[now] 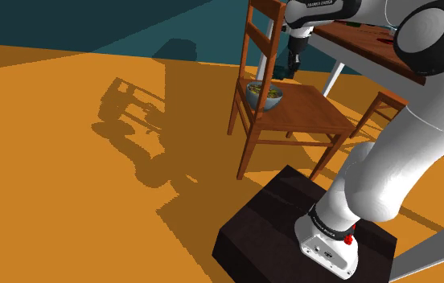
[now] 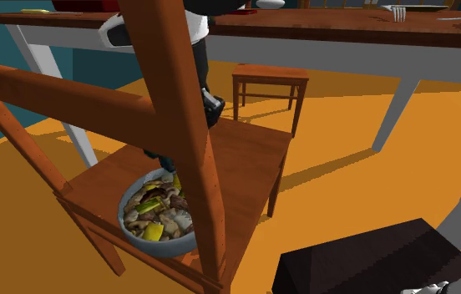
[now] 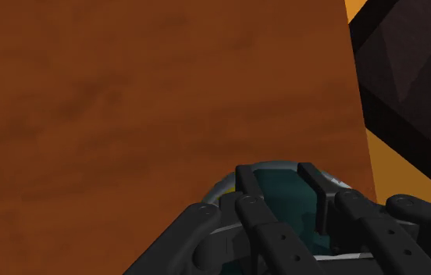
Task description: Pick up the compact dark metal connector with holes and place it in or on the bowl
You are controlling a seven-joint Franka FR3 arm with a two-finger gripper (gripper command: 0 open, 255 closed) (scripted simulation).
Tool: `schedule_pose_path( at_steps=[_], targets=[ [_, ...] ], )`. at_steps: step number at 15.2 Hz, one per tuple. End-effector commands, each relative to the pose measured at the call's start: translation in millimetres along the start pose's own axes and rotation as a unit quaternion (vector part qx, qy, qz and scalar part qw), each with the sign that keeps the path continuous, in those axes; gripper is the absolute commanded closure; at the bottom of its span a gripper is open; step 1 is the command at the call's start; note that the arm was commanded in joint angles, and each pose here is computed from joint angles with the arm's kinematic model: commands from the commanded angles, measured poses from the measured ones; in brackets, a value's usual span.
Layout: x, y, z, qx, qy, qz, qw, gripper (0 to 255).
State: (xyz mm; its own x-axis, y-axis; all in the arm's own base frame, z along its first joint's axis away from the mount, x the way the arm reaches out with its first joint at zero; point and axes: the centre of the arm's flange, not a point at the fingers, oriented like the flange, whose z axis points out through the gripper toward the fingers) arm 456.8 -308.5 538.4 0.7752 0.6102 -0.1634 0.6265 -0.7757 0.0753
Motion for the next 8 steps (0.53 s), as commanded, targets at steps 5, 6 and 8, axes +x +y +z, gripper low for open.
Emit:
schedule_pose_path(
  at_steps=[5,6,8],
  targets=[
    [84.1,-24.9,35.3,-0.003,-0.023,-0.069,0.9974,255],
    [85.7,-25.6,45.2,-0.003,-0.023,-0.069,0.9974,255],
    [85.7,-25.6,45.2,-0.003,-0.023,-0.069,0.9974,255]
  ],
)
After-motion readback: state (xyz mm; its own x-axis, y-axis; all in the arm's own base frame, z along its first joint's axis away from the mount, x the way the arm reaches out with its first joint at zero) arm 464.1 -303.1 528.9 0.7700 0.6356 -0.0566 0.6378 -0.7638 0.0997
